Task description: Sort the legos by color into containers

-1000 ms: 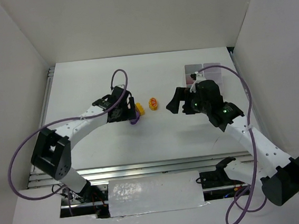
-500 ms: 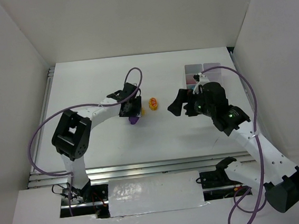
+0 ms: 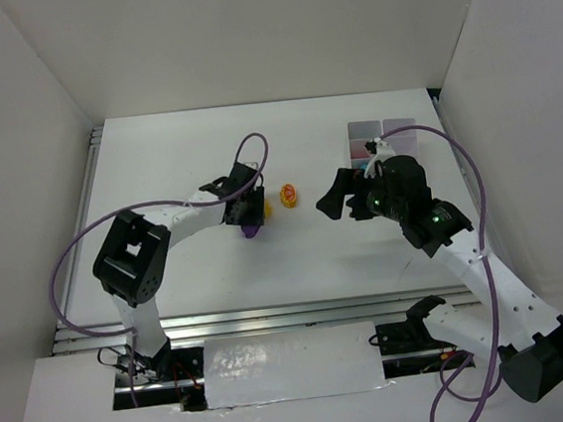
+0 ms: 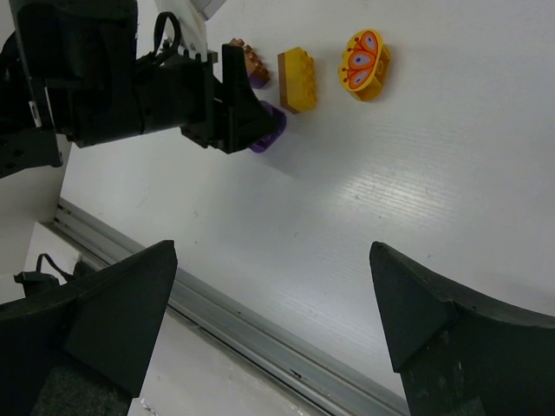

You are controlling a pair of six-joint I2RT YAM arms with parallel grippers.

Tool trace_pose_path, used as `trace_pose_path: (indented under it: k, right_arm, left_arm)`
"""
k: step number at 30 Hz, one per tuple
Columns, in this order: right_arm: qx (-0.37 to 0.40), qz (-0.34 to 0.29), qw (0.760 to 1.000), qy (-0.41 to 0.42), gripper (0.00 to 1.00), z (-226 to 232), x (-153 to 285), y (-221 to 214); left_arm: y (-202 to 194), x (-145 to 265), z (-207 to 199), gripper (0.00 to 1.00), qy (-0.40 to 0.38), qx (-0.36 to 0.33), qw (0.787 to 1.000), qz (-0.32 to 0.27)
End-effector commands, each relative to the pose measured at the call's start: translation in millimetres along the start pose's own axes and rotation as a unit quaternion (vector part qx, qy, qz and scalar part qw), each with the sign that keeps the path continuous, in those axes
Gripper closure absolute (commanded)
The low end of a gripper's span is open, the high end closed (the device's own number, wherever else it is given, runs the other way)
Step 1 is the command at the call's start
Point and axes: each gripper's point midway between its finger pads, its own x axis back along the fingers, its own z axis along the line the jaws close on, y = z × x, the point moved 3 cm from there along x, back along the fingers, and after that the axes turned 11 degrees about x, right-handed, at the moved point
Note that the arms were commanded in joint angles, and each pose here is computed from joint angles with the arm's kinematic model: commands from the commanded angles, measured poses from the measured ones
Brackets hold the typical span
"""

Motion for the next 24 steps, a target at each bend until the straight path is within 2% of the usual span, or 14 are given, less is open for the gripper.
trace_pose_path:
  k: [1,7,9,13,18,23,24]
  right_arm:
    - [-0.001,-0.022,1.0,0.015,0.0,8,-1,14]
    - [-0.016,-0.016,0.999,0.022,0.0,8,-10,12]
    - [-0.025,-0.012,0.999,0.027,0.0,7,-13,12]
    - [-0.056,-0.012,0.998,0.037,0.01,11,-15,18]
    - [-0.074,0.003,0.997,0.02,0.01,3,-27,11]
    - [-0.1,0.035,0.993,0.049,0.03,10,-36,1]
    - [-0.104,0.04,0.992,0.055,0.03,13,-35,2]
  left_arm:
    - [-12,17,-1,1.0,-0.025,-0.014,1.0,0.009]
    - [-23,44,-9,1.0,-0.071,-0.019,0.997,0.006]
    - [-25,67,-24,1.0,-0.121,-0.032,0.992,-0.01]
    - [-26,119,-53,1.0,-0.213,-0.078,0.971,-0.081]
    - [-28,128,-51,1.0,-0.21,-0.08,0.97,-0.096]
    - [-37,148,-63,1.0,-0.269,-0.111,0.949,-0.123]
    - [-34,158,-67,1.0,-0.29,-0.119,0.939,-0.14]
